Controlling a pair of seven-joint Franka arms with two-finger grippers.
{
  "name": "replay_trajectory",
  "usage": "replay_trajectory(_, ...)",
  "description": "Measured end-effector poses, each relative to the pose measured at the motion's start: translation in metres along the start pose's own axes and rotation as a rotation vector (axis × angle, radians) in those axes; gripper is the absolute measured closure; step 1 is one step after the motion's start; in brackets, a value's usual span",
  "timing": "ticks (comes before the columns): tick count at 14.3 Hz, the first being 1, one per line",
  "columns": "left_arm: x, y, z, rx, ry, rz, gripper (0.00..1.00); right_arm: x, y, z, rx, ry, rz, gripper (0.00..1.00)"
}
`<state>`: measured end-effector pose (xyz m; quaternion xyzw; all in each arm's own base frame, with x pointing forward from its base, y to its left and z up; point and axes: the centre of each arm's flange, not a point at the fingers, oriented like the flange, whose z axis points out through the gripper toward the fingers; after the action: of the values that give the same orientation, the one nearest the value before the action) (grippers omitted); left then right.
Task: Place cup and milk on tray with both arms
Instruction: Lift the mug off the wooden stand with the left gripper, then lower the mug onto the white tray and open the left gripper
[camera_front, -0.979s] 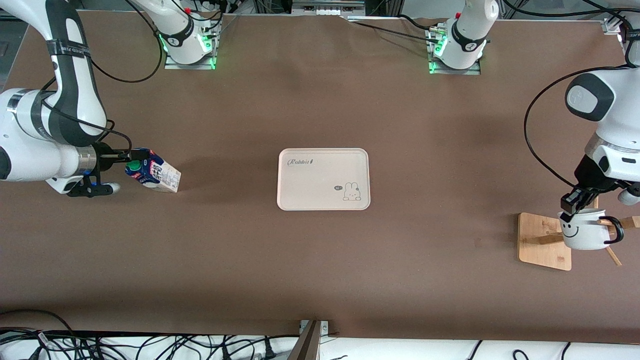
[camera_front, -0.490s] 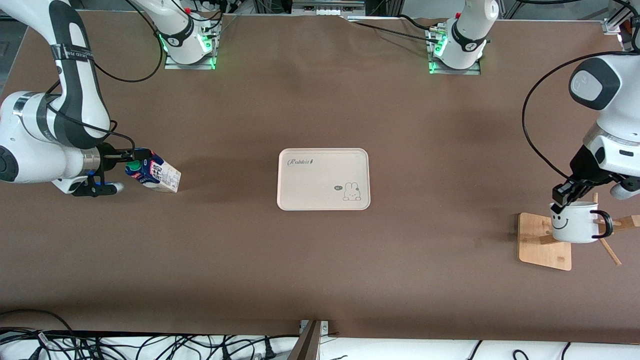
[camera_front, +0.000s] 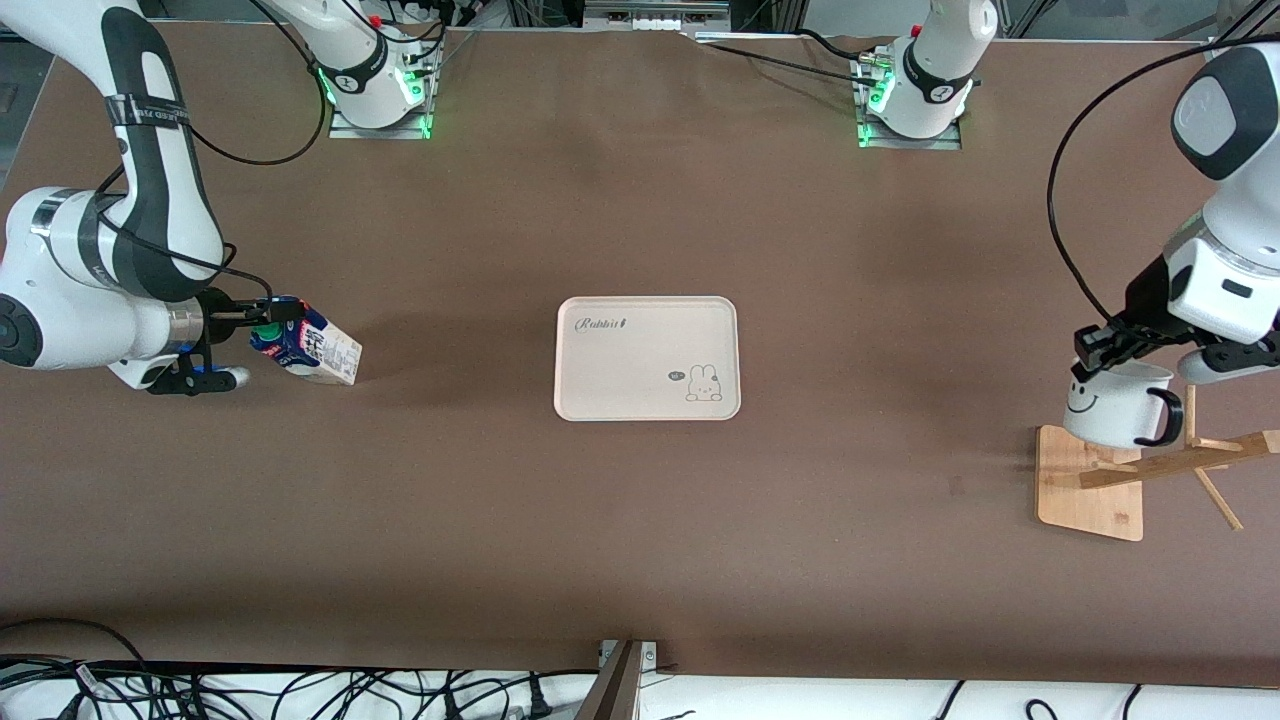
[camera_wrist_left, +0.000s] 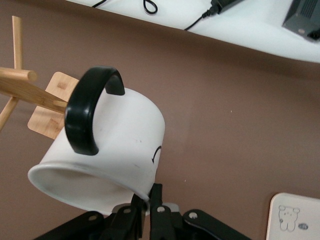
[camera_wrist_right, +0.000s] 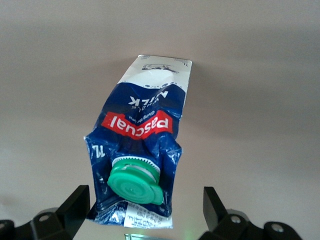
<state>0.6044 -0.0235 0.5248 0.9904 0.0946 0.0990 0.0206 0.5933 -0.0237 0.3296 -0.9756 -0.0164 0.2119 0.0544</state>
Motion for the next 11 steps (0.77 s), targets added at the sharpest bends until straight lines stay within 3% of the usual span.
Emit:
replay_trajectory(7, -0.048, 0.086, -0.016, 0.066, -0.261, 0.178, 0.93, -0.002, 0.032, -0.004, 0.046, 0.022, 0.056, 0.00)
replay_trajectory(11, -0.077, 0.157, 0.030, 0.001, -0.441, 0.218, 0.93, -0.001, 0.028, -0.004, 0.061, 0.026, 0.054, 0.00)
